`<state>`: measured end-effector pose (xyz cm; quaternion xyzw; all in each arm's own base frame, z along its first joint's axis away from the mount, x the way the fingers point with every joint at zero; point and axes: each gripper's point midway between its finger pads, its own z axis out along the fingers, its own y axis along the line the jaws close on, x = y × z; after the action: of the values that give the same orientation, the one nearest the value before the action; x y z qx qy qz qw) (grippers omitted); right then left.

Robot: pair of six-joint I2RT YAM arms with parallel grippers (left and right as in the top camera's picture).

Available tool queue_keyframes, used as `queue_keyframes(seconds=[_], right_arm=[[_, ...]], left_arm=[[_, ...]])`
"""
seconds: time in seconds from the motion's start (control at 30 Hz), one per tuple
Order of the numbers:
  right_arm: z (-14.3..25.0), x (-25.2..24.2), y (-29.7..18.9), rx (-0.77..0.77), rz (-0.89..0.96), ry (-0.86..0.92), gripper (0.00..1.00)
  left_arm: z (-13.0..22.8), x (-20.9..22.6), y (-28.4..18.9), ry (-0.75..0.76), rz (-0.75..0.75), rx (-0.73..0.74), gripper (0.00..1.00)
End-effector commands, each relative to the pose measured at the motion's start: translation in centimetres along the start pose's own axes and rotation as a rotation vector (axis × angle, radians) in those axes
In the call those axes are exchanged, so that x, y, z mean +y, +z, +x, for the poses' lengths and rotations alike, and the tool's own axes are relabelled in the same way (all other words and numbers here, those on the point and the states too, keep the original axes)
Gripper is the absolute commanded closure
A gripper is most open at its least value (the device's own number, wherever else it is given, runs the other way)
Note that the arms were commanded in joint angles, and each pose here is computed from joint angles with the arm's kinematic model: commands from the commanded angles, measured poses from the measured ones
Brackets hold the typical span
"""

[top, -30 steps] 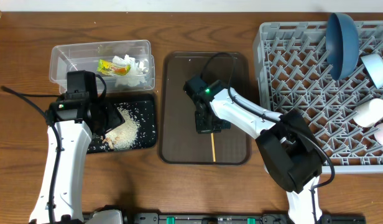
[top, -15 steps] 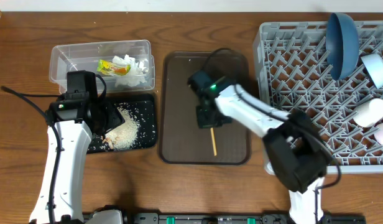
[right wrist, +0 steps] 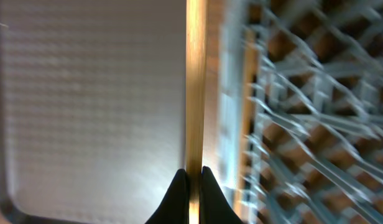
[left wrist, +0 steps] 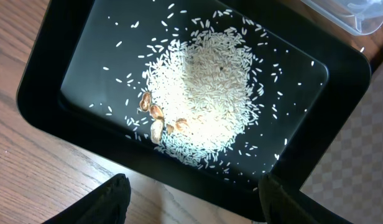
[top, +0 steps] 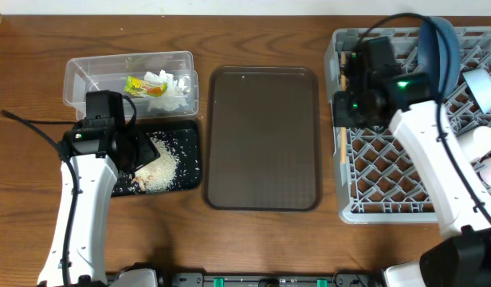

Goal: Sort waste into correct bins and load items into the dishwasher rack
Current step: 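Carry the second chopstick into the dish rack and release it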

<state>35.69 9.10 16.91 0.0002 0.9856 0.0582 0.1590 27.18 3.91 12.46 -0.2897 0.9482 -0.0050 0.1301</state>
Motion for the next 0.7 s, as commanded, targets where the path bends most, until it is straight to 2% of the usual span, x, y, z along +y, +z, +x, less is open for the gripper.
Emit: queue_keyframes(seconds=[0.0,0.2,0.57,0.67], right_arm=[[0.6,-2.6,0.8,0.051,0.042,-0.035,0.99],[2.4,-4.8,3.7,0.177,0.071,-0.006,0.99],[4.8,-4.4,9.1,0.354,0.057,-0.010,0.98],[5.1,-4.5,9.7,0.374,0.055,-0.007,0.93]], left_arm=[[0.2,0.3,-0.1,-0.016,-0.006,-0.002,0.30],[0.2,0.3,-0.1,-0.016,-0.005,-0.002,0.30],[0.2,0.3,-0.1,-0.016,-0.005,-0.002,0.30],[0.2,0.3,-0.1,-0.016,-0.006,-0.002,0.30]])
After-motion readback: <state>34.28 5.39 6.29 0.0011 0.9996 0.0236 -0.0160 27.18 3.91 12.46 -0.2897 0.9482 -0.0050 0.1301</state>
